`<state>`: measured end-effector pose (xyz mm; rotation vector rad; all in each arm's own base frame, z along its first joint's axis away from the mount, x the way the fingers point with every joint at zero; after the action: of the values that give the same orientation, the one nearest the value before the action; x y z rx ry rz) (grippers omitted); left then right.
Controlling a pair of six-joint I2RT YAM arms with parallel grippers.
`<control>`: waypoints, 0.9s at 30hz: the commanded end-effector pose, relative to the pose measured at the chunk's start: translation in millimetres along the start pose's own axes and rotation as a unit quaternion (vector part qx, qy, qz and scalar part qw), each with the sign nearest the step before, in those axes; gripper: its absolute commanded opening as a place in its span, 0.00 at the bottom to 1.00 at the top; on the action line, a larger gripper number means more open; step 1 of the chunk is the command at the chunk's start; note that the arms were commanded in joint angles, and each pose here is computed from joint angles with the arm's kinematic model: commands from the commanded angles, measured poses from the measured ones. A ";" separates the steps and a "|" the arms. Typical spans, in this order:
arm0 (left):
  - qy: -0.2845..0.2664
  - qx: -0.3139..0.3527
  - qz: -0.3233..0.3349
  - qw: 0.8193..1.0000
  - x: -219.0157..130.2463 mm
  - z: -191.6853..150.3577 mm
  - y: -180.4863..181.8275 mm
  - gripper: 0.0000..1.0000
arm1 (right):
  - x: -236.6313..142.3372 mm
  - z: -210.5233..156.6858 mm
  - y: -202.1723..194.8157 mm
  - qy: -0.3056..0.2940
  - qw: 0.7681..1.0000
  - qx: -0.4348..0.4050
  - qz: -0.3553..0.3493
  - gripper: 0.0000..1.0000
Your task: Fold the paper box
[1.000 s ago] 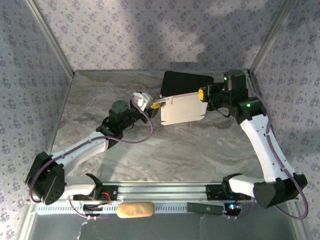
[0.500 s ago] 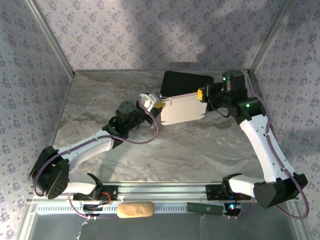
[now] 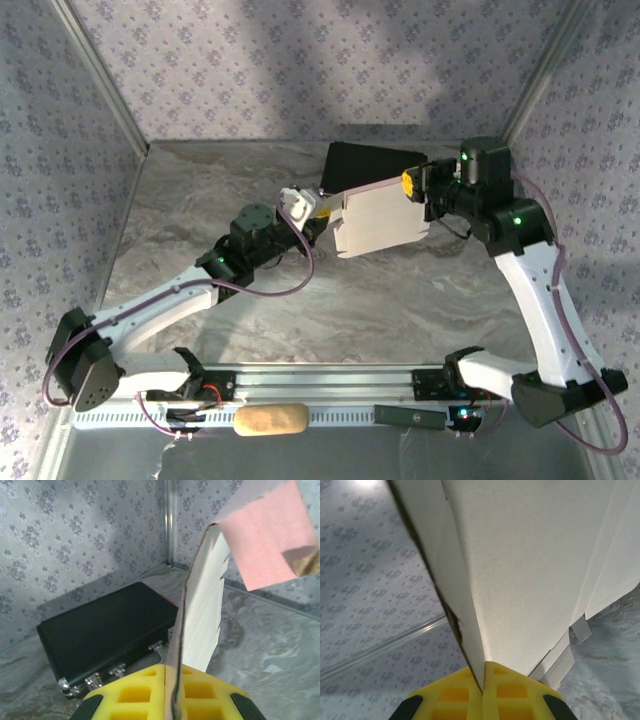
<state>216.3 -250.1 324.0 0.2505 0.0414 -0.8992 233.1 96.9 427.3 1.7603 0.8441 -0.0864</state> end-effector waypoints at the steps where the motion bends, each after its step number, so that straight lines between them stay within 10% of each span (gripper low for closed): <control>1: -0.005 -0.063 -0.003 0.998 -23.5 32.1 -4.3 0.00 | -20.5 -7.5 -5.2 -0.011 1.000 -0.011 0.008 0.00; 8: 0.081 -0.114 -0.010 0.990 -40.1 18.8 -19.5 0.00 | -22.5 -29.7 -16.3 -0.026 0.999 -0.016 0.010 0.00; 16: 0.176 -0.094 0.099 0.975 -40.3 -25.8 0.0 0.00 | 57.0 -19.6 -44.6 -0.014 0.999 0.030 -0.031 0.00; 27: 0.199 -0.081 0.247 0.945 -8.2 -68.7 42.6 0.05 | 123.4 -7.6 -68.3 0.032 0.997 0.018 -0.066 0.00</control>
<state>231.6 -209.0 262.3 0.2849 0.4840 -0.4711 280.1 169.0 314.5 1.7573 0.9969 -0.2025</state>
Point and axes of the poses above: each hand's point on the last joint's axis, 136 mm out from that joint toward the fingers, its own x axis out along the fingers, its own y axis along the line the jaws close on, z = x × y, the point moved 9 cm from there along -x, back along the fingers, and after that the axes turned 13 degrees about x, right-handed, at the moved point
